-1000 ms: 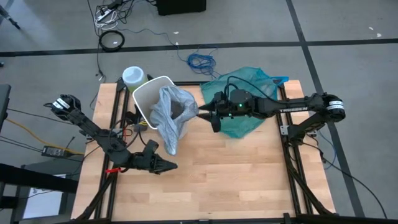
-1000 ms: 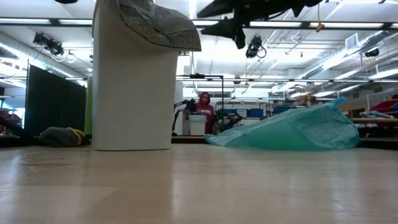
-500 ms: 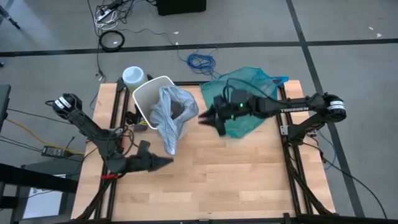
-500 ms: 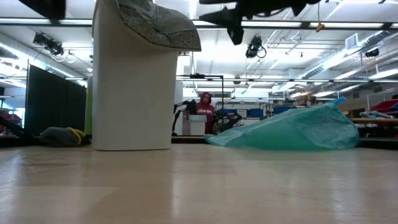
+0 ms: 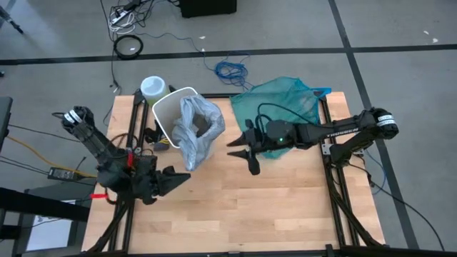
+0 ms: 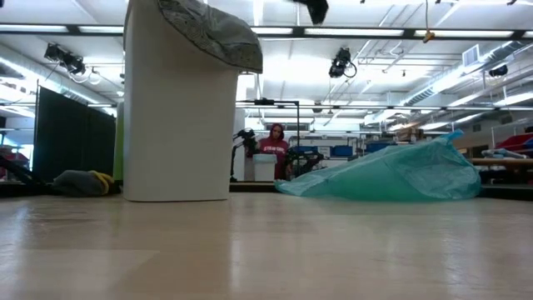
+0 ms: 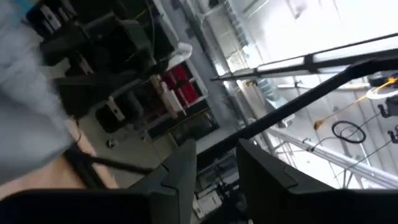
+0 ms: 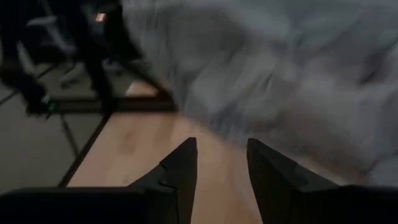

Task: Place trash/remove bag and relplace
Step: Remove the light blue trash bag from the trash bin

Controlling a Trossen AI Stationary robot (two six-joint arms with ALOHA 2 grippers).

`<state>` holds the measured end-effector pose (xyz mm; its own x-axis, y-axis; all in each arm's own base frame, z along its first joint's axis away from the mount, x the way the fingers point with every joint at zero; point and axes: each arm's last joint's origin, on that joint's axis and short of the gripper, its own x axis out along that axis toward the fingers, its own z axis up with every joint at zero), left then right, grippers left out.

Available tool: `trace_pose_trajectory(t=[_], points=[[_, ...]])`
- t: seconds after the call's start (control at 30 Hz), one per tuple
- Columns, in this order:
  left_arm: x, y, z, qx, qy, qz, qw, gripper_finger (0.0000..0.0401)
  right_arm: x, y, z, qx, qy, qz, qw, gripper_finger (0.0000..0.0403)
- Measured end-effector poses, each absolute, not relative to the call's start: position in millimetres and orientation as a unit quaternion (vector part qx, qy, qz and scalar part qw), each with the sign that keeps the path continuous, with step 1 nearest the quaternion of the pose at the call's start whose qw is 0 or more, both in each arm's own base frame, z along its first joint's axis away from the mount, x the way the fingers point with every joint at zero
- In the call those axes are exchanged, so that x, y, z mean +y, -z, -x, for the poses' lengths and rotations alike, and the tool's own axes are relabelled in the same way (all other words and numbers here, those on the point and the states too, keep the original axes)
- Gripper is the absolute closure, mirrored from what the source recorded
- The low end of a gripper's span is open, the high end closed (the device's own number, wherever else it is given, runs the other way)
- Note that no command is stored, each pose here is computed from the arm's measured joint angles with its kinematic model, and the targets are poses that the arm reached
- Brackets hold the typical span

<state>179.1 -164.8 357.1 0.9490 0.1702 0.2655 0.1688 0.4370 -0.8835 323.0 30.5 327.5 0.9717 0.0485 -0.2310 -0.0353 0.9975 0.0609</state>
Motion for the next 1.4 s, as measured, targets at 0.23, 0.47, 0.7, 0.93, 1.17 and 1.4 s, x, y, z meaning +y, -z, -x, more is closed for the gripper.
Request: trace_pose_trajectory(t=[0.23, 0.47, 0.7, 0.93, 1.17, 1.4], points=[[-164, -385, -167, -0.177, -0.119, 0.486, 0.848, 0.0291, 26, -387, -331, 0.046, 0.006, -0.008, 0.999, 0.0273], [-174, -381, -154, -0.142, -0.151, 0.435, 0.876, 0.0296, 51, -407, -348, 0.136, 0.030, 0.090, 0.986, 0.0273], [-185, -361, -149, -0.067, -0.194, 0.234, 0.950, 0.0307, 53, -408, -352, 0.171, 0.058, 0.096, 0.979, 0.0273], [-177, -353, -154, -0.030, -0.289, 0.099, 0.952, 0.0309, 57, -414, -357, 0.125, 0.089, 0.079, 0.985, 0.0273], [-150, -374, -142, -0.024, -0.305, 0.077, 0.949, 0.0319, 19, -412, -360, 0.127, 0.216, 0.035, 0.968, 0.0273], [-121, -392, -131, -0.029, -0.326, 0.084, 0.941, 0.0338, -33, -405, -359, 0.158, 0.216, -0.022, 0.963, 0.0270]])
